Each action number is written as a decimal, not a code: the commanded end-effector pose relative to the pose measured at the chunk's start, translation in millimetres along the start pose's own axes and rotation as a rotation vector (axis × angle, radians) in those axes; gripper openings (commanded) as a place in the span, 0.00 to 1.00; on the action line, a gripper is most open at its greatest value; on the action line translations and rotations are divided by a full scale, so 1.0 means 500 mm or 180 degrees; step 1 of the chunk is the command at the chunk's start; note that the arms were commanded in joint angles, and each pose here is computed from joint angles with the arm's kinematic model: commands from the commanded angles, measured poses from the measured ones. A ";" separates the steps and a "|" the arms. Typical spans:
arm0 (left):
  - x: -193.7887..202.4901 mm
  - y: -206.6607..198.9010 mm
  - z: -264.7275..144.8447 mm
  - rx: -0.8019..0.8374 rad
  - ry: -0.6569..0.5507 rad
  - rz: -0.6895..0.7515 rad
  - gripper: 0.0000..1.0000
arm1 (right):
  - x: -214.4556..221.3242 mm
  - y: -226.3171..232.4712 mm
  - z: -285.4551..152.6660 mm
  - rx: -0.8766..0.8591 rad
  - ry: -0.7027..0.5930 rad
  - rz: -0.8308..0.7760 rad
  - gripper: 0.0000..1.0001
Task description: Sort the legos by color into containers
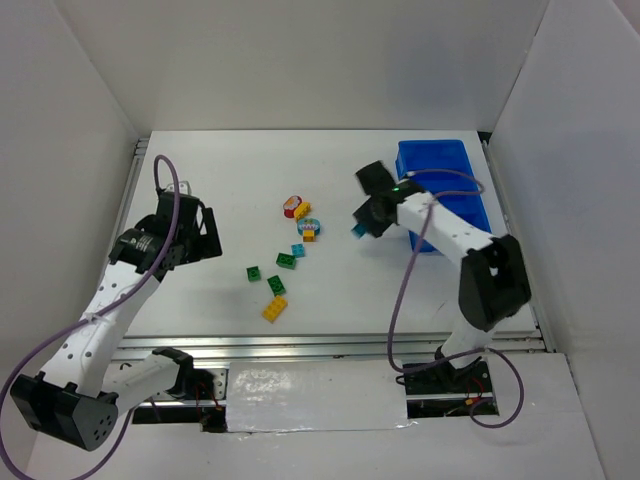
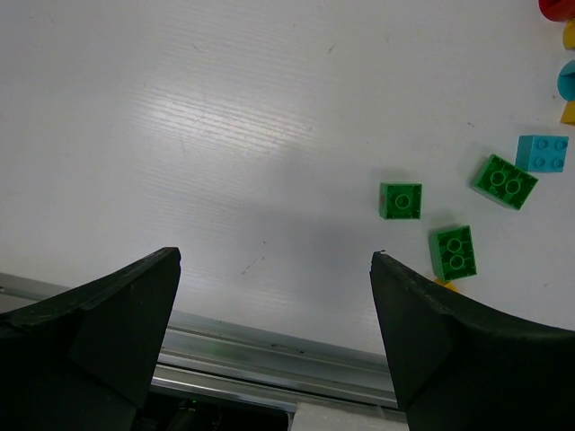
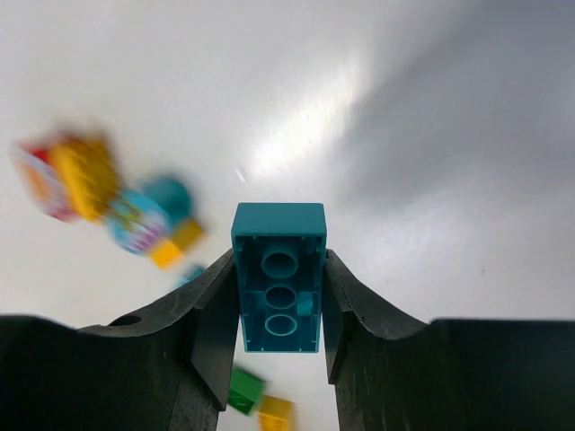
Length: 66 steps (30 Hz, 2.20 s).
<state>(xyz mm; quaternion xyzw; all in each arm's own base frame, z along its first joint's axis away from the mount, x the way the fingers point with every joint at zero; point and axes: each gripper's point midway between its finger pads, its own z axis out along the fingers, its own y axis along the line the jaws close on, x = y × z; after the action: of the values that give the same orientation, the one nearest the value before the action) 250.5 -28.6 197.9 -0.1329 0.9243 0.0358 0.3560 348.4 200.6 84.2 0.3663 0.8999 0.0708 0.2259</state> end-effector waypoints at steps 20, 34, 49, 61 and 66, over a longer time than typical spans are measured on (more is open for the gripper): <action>0.010 -0.025 0.004 0.0268 0.0063 0.0150 1.00 | -0.597 -0.070 0.069 0.0161 -0.0863 0.1095 0.03; -0.002 -0.034 0.011 0.0269 0.0059 0.0144 0.99 | -0.650 -0.046 0.111 0.0091 -0.0867 0.1040 0.60; 0.039 -0.042 0.032 0.0323 0.0262 0.0063 0.99 | -0.540 0.118 -0.189 -0.0983 -0.1170 -0.0211 0.82; 0.037 -0.038 0.021 0.0290 0.0202 -0.0166 0.99 | 0.077 0.198 -0.203 -0.1439 0.0104 -0.2182 0.83; 0.049 -0.038 0.019 0.0308 0.0259 -0.0180 0.97 | 0.232 0.226 -0.173 -0.1529 0.0394 -0.3109 0.81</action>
<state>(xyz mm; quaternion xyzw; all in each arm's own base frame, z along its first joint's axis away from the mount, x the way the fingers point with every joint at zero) 245.1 -50.1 170.0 -0.1297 0.9398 -0.0145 0.3157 330.0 330.7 149.1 -0.0593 0.9495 0.1631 0.2615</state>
